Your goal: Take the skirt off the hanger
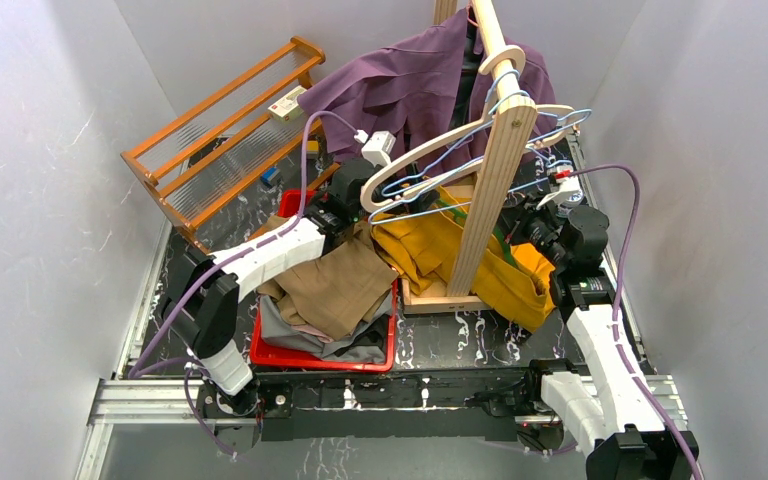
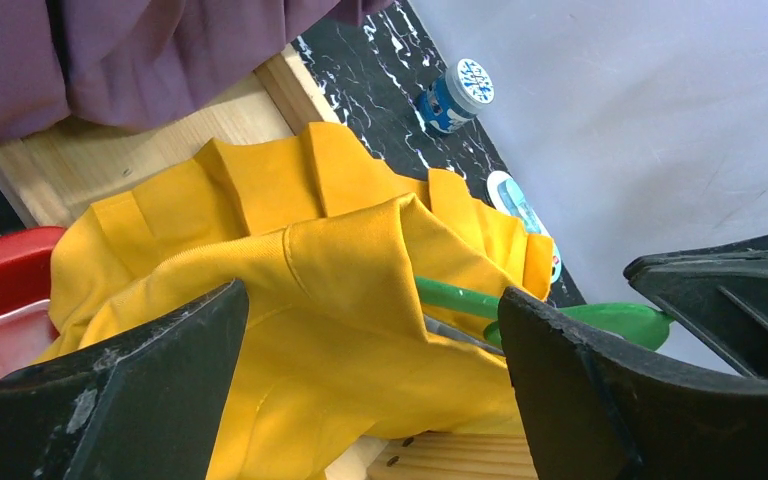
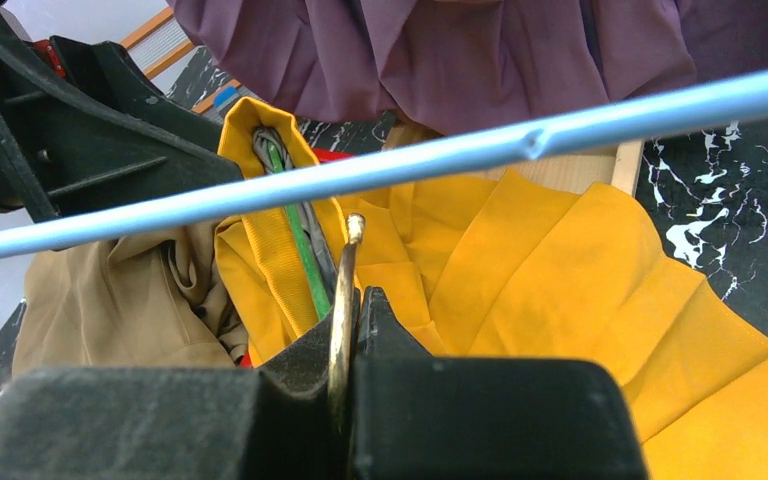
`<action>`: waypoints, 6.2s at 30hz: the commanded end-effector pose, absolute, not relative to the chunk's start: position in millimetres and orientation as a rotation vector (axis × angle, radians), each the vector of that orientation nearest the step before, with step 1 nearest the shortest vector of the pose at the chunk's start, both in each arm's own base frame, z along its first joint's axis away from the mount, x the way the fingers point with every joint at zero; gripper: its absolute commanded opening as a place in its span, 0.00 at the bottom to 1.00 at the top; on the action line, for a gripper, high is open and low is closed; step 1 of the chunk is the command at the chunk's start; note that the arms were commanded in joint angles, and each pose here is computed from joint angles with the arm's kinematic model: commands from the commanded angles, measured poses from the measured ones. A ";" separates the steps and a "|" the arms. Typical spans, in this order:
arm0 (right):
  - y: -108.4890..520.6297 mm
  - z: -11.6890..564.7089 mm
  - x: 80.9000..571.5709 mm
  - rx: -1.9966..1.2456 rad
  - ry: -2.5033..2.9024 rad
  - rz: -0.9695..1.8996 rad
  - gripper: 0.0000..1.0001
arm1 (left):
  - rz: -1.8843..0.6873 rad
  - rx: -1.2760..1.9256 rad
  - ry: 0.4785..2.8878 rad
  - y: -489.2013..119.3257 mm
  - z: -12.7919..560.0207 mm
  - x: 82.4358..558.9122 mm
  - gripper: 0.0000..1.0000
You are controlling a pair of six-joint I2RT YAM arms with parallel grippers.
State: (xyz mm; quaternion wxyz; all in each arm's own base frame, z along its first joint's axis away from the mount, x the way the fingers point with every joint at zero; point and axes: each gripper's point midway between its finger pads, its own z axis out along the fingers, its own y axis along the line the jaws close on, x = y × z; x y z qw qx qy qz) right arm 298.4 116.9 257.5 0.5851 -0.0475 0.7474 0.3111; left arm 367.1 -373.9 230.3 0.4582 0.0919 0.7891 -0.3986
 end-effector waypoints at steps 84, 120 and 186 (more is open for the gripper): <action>152.4 272.1 291.5 -0.187 1.708 0.529 0.00 | -1.058 0.451 1.927 -296.2 253.3 305.2 0.82; 126.5 260.0 291.4 -0.061 2.055 0.630 0.56 | -1.047 1.009 1.482 -386.9 216.6 332.3 0.00; 60.3 267.5 322.7 0.162 1.690 0.977 0.00 | -1.250 0.730 1.406 -379.6 278.9 296.1 0.98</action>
